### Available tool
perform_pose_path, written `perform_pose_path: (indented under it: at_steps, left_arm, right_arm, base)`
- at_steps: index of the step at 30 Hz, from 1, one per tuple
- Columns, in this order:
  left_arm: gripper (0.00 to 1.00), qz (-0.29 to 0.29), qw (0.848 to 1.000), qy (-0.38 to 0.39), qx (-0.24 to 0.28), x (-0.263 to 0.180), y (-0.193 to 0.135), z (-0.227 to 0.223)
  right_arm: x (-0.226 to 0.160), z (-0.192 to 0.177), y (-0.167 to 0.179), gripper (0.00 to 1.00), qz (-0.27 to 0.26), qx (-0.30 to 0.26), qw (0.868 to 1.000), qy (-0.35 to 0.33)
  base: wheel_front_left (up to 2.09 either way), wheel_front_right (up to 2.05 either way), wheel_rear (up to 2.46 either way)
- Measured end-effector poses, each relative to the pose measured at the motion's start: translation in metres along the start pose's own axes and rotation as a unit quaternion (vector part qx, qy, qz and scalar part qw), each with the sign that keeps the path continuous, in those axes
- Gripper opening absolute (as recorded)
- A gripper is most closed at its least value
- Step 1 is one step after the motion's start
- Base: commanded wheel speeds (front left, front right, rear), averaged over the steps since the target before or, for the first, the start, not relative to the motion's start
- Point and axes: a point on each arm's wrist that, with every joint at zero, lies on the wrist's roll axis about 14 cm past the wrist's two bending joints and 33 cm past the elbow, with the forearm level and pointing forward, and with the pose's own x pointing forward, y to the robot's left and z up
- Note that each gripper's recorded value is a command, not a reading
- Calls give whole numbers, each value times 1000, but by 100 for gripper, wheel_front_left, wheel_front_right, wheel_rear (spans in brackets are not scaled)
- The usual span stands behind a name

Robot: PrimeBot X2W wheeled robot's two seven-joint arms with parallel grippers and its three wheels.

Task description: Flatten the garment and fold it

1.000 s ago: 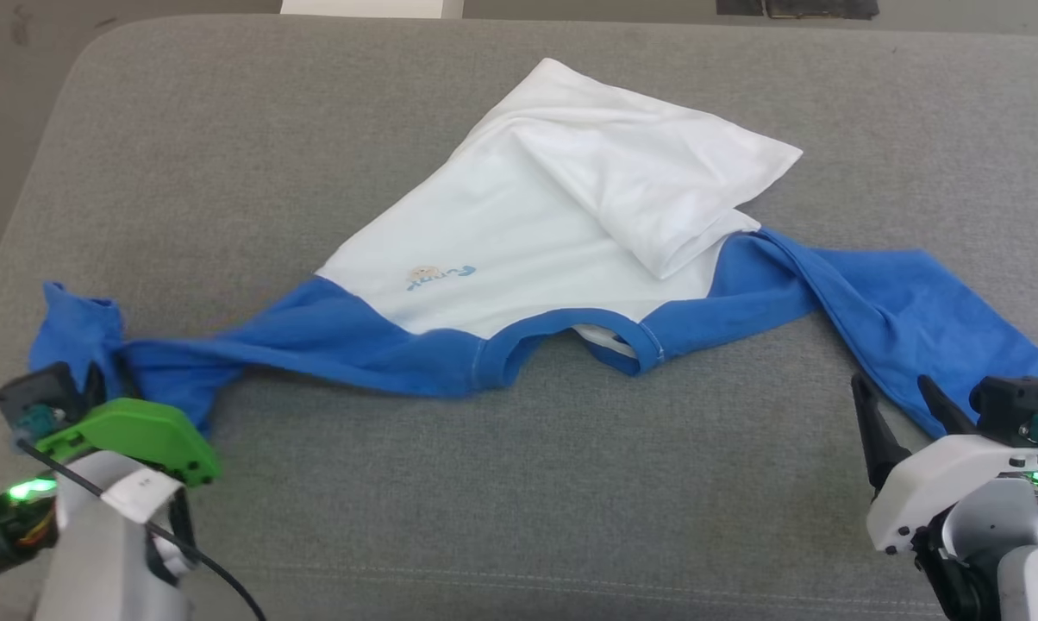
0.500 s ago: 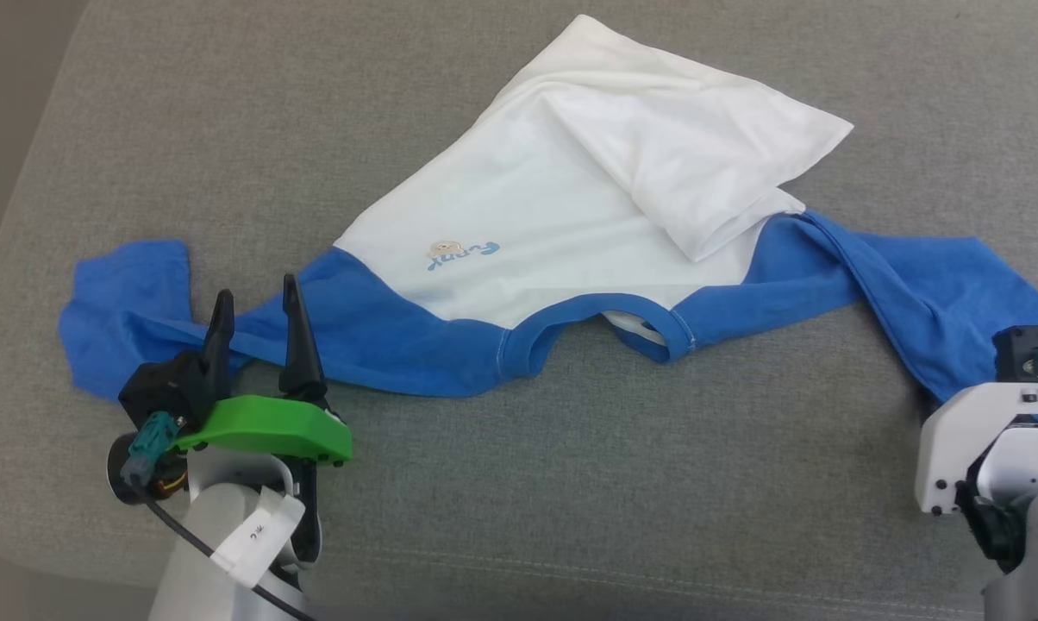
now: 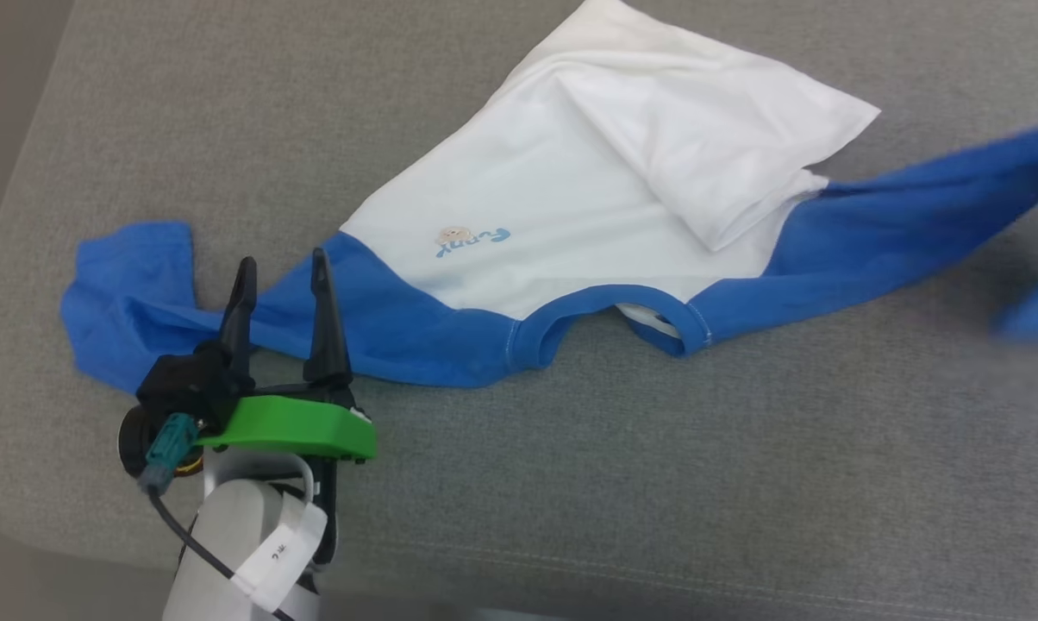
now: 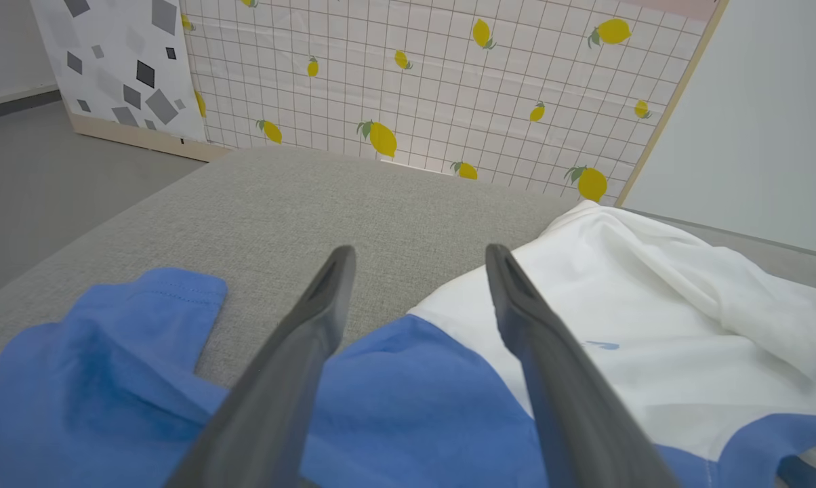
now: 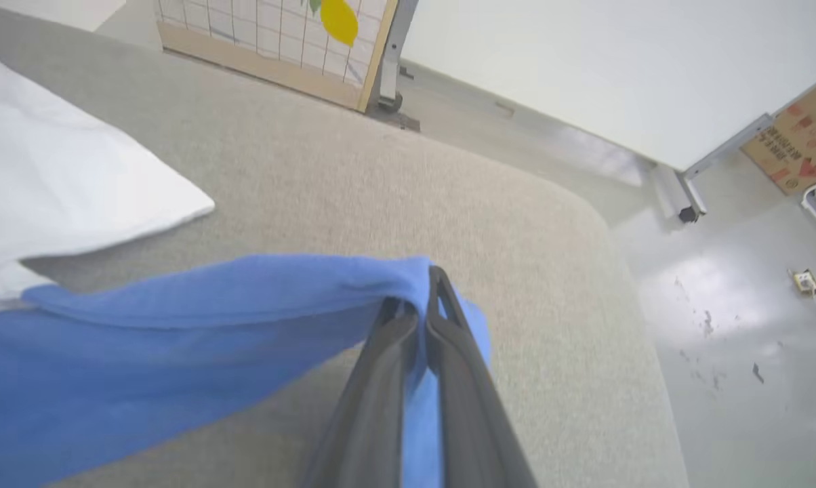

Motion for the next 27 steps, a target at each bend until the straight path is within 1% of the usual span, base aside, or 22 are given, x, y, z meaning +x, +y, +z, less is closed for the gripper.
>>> perform_pose_path:
  at_steps: [1, 5, 8, 11, 13, 16, 19, 23, 25, 27]
  left_arm:
    - [100, -1, 1000, 1, 1, 0, -1, -1]
    - [100, -4, 1000, 7, -1, 3, -2, -5]
    - [100, -1, 1000, 6, 1, 5, 1, -5]
    - [100, 9, 1000, 5, 2, 6, 7, -5]
    - [100, 16, 1000, 8, 6, 7, 13, -6]
    - [100, 29, 999, 13, 14, 5, 22, -9]
    - [100, 44, 999, 17, 20, 3, 31, -11]
    - [100, 55, 998, 11, 25, 1, 39, -6]
    - [100, 59, 998, 8, 26, -2, 41, -3]
    - [100, 60, 998, 5, 28, -5, 42, -1]
  right_arm:
    - [7, 19, 2, 0, 4, -13, 1000, -21]
    - [34, 77, 19, 0, 25, -52, 995, -78]
    - [55, 92, 45, 0, 52, -71, 992, -86]
    - [73, 82, 85, 0, 96, -81, 990, -62]
    - [82, 68, 112, 100, 129, -79, 988, -40]
    - [88, 47, 154, 100, 182, -85, 979, -16]
    - [90, 40, 180, 100, 219, -76, 973, -16]
    - [81, 32, 187, 100, 241, -44, 969, -15]
    - [70, 24, 187, 100, 249, -19, 968, -13]
    - [57, 20, 185, 100, 252, 7, 967, -26]
  base:
    - [0, 0, 0]
    - [0, 0, 0]
    - [0, 0, 0]
    - [0, 0, 0]
    - [0, 0, 0]
    - [0, 0, 0]
    - [0, 0, 0]
    - [0, 0, 0]
    - [0, 0, 0]
    - [0, 0, 0]
